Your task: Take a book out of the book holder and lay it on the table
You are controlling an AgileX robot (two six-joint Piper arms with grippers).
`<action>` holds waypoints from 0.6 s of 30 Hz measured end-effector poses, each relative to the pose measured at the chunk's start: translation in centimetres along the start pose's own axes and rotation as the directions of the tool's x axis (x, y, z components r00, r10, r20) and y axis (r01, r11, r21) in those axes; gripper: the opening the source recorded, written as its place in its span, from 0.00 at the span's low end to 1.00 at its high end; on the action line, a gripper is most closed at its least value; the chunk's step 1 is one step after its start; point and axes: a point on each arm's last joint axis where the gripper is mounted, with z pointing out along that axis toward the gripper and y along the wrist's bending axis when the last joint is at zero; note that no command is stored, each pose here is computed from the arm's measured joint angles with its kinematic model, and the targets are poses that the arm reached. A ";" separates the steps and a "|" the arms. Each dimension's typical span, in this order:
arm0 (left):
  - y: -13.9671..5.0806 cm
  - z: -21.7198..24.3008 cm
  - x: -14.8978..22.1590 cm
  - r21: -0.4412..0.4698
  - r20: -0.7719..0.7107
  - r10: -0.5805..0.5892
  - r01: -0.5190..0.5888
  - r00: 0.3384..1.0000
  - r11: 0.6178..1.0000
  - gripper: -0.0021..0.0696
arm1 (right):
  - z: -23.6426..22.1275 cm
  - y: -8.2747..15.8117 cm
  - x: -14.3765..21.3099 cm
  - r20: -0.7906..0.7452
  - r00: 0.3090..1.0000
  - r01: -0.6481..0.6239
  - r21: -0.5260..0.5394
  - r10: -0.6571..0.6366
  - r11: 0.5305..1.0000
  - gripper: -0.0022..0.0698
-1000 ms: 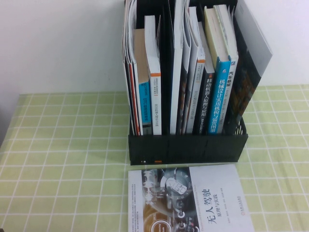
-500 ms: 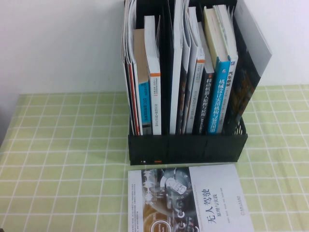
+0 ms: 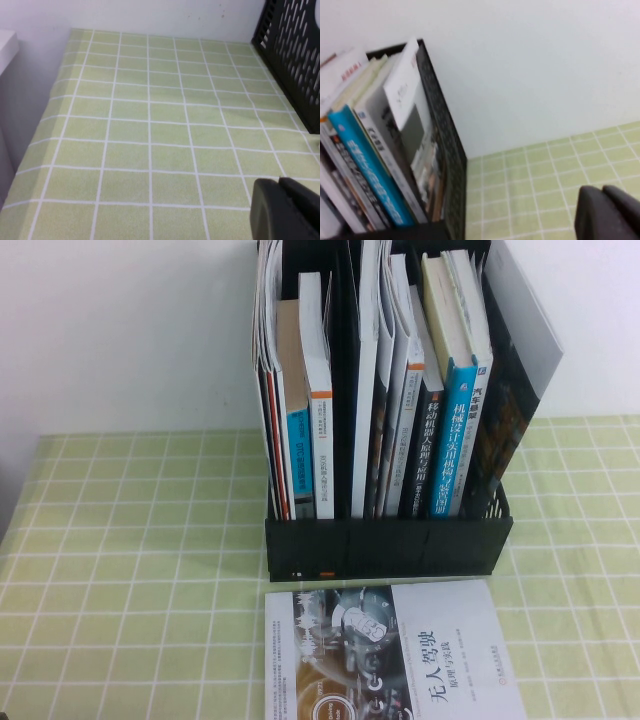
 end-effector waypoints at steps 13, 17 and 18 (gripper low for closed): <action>0.0 0.0 0.0 0.000 0.000 -0.001 0.001 1.000 1.000 0.03 | 0.2 1.0 4.6 0.168 0.963 0.240 -0.164 -0.212 0.957 0.03; 0.0 0.0 0.0 0.000 0.000 -0.001 0.001 1.000 1.000 0.03 | 0.5 0.4 6.6 0.115 0.965 0.249 -0.130 -0.234 0.960 0.03; 0.0 0.0 0.0 0.000 0.000 -0.001 0.001 1.000 1.000 0.03 | 0.5 0.2 6.8 0.108 0.965 0.249 -0.110 -0.237 0.962 0.03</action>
